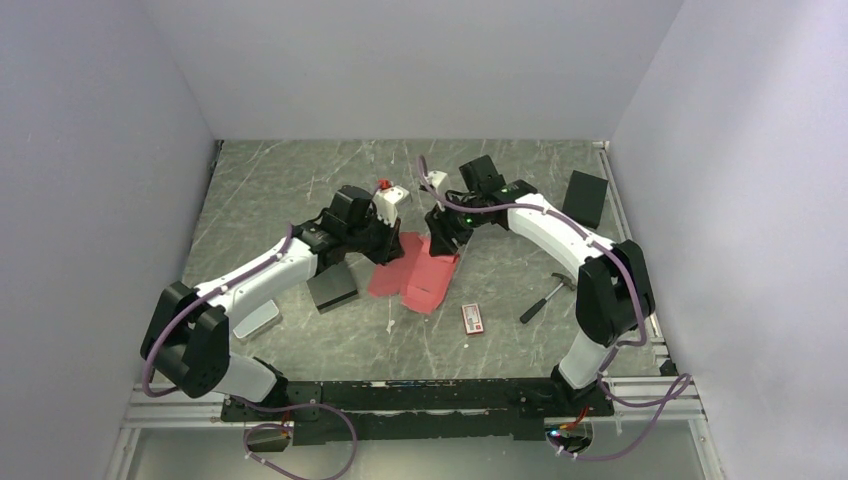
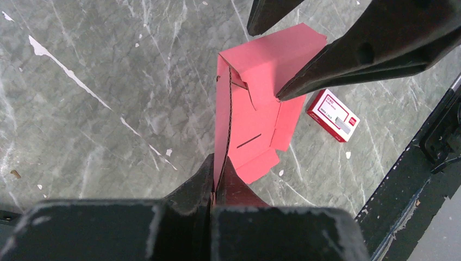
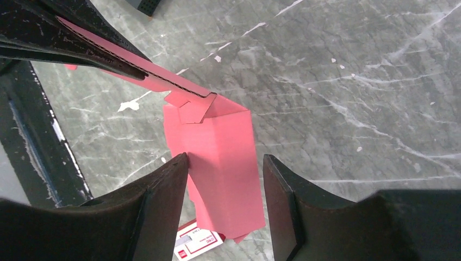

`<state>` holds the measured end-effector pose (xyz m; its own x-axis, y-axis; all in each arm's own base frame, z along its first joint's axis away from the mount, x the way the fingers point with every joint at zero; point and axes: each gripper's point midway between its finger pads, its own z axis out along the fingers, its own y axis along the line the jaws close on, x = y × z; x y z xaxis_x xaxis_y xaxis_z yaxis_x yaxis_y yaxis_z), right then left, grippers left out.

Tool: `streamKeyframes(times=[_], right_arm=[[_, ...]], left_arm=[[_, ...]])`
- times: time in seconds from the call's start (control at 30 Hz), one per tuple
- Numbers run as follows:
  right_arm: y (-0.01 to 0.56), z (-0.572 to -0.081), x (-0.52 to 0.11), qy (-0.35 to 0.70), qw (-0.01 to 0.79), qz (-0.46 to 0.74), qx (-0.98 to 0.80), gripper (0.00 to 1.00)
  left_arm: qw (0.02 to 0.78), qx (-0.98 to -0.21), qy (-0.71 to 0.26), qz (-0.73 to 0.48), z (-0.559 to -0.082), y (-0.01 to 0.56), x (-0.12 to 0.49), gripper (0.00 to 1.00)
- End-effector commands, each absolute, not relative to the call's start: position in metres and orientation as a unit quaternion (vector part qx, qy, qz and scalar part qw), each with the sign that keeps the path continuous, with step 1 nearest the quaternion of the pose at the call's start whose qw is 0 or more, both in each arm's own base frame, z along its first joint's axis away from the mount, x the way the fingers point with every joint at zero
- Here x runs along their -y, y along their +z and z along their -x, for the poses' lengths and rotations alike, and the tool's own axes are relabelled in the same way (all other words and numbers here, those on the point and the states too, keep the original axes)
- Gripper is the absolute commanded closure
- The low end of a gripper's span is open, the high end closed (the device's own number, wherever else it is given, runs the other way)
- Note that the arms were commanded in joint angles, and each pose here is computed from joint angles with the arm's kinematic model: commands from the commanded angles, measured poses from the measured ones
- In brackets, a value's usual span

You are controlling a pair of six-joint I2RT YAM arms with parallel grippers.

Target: Fold the paper box

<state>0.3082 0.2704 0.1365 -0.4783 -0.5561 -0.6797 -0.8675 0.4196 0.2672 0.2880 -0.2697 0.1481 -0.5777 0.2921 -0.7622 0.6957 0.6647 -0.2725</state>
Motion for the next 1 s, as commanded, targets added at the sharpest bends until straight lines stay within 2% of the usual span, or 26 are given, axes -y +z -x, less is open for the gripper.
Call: streamKeyframes(times=[0.0,0.3,0.37,0.47,0.63,0.7,0.83,0.97], right_arm=[[0.145,-0.318,-0.269,0.256,0.300,0.463,-0.794,0.45],[0.141,-0.316,-0.271,0.213,0.320,0.487,-0.784,0.44],[0.140,-0.318,-0.271,0.206,0.326,0.488,-0.783,0.46],[0.140,-0.320,-0.271,0.200,0.332,0.487,-0.783,0.55],[0.138,-0.318,-0.274,0.206,0.329,0.489,-0.781,0.61],[0.137,-0.317,-0.274,0.203,0.328,0.491,-0.781,0.59],[0.142,-0.313,-0.276,0.212,0.328,0.498,-0.774,0.48],[0.154,-0.307,-0.279,0.227,0.335,0.502,-0.764,0.44]], left_arm=[[0.379,-0.816,-0.322,-0.295,-0.293,0.176,0.287,1.00],[0.368,-0.819,-0.330,-0.292,-0.289,0.171,0.288,1.00],[0.366,-0.818,-0.335,-0.291,-0.288,0.170,0.289,1.00],[0.363,-0.818,-0.338,-0.292,-0.287,0.169,0.289,1.00],[0.362,-0.819,-0.338,-0.291,-0.287,0.169,0.290,1.00],[0.363,-0.819,-0.338,-0.288,-0.288,0.169,0.290,1.00],[0.358,-0.830,-0.333,-0.270,-0.291,0.166,0.288,1.00],[0.350,-0.845,-0.316,-0.252,-0.295,0.163,0.283,1.00]])
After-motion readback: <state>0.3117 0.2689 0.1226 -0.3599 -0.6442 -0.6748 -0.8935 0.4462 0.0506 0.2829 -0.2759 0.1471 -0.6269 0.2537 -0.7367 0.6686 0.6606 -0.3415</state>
